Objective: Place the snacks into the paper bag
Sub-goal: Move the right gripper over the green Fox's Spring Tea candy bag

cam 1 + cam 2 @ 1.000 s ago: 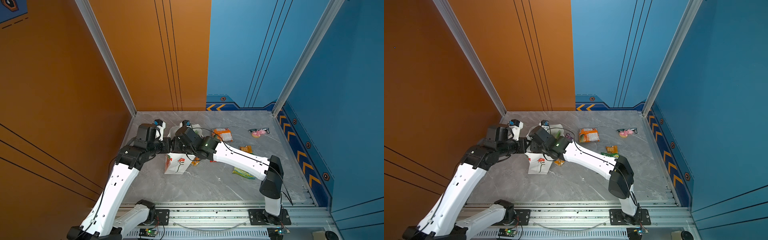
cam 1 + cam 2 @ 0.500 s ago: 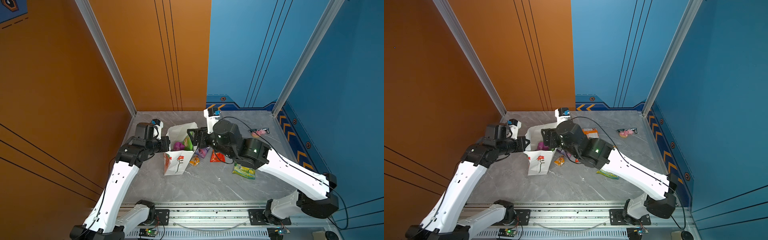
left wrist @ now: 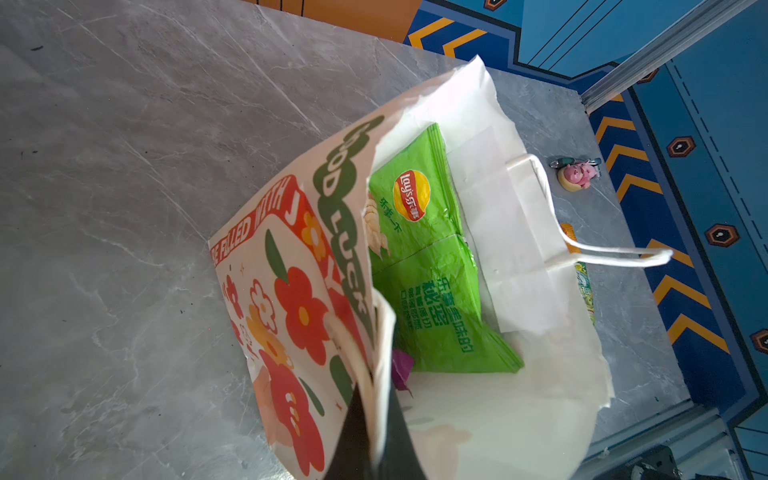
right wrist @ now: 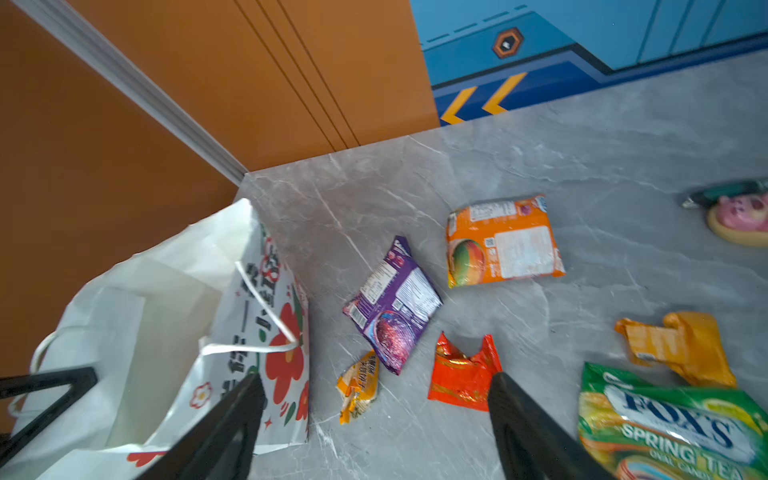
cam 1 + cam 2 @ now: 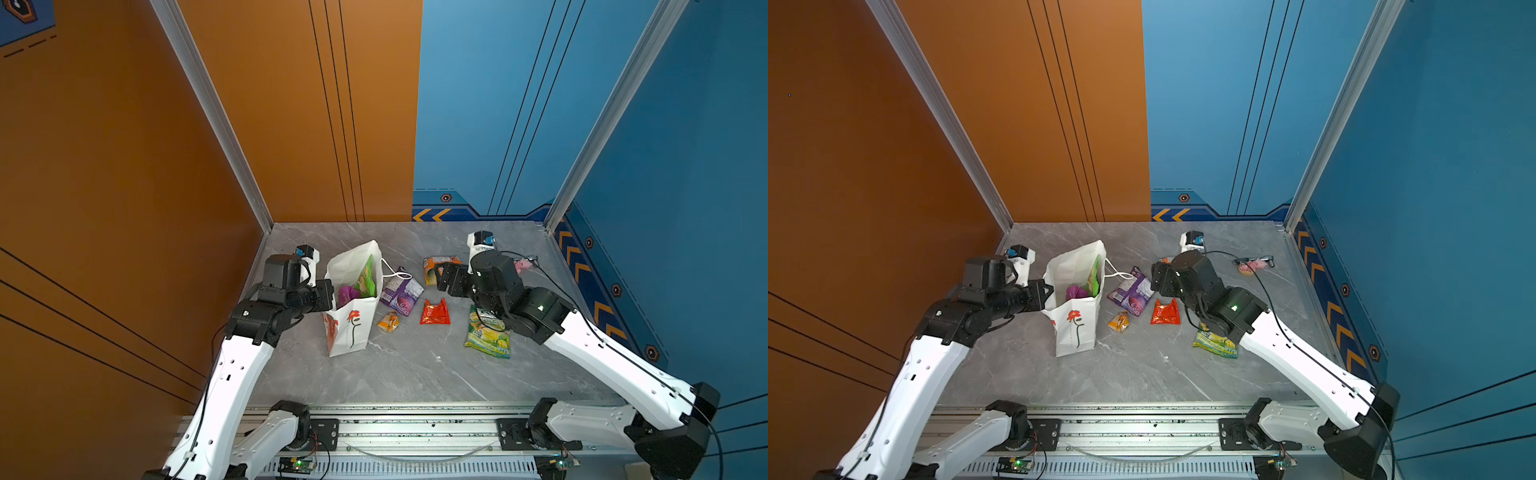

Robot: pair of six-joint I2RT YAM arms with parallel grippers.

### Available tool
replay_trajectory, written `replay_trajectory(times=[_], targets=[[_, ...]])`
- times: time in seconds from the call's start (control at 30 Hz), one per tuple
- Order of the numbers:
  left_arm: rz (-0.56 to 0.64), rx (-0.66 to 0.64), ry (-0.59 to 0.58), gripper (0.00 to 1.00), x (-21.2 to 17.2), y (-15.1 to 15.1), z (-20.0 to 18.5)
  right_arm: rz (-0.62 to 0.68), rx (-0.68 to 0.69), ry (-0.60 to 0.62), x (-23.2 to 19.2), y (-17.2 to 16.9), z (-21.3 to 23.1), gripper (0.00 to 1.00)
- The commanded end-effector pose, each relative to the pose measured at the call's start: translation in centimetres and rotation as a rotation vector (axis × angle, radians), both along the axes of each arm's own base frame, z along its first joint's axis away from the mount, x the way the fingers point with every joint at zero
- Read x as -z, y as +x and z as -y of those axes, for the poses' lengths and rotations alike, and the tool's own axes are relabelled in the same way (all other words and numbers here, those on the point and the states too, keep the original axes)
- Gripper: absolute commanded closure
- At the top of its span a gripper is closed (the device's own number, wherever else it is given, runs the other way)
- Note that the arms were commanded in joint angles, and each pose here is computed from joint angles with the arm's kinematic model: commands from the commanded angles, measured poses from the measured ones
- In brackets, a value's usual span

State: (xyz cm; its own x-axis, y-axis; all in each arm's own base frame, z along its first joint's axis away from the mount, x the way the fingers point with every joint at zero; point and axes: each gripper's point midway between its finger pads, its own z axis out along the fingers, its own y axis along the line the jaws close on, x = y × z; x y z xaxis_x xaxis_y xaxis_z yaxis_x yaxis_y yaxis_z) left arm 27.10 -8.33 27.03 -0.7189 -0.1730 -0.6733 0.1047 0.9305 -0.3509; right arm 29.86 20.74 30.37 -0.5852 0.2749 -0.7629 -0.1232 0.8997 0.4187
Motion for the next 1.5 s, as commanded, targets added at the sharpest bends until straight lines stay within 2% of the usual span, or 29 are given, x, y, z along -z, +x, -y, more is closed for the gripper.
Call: replay_trajectory(times=[0.0, 0.13, 0.4, 0.57, 0.7, 1.1, 1.47], targets=[[0.078, 0.009, -0.008, 1.0, -1.1, 0.5, 0.0, -0.119, 0.067, 0.03, 3.5, -0.5, 3.8, 0.11], [0.087, 0.0, -0.035, 1.0, -1.0, 0.6, -0.1, -0.225, 0.174, 0.074, 7.4, -0.9, 7.5, 0.11], [0.097, -0.017, -0.036, 1.0, -0.6, 0.4, -0.7, -0.362, 0.389, 0.009, 13.6, -2.9, 14.2, 0.09], [0.084, -0.008, -0.06, 1.0, -0.4, 0.6, -0.4, -0.392, 0.493, 0.05, 16.5, -3.9, 15.7, 0.07], [0.084, -0.02, -0.05, 1.0, -0.1, 0.6, -0.7, -0.413, 0.547, 0.008, 17.9, -4.6, 16.9, 0.07], [0.086, -0.031, -0.036, 1.0, 0.0, 0.6, -1.1, -0.511, 0.521, 0.031, 22.6, -5.2, 15.5, 0.06], [0.088, -0.043, -0.033, 1.0, 0.0, 0.7, -1.4, -0.568, 0.475, -0.03, 25.3, -5.2, 13.7, 0.05]])
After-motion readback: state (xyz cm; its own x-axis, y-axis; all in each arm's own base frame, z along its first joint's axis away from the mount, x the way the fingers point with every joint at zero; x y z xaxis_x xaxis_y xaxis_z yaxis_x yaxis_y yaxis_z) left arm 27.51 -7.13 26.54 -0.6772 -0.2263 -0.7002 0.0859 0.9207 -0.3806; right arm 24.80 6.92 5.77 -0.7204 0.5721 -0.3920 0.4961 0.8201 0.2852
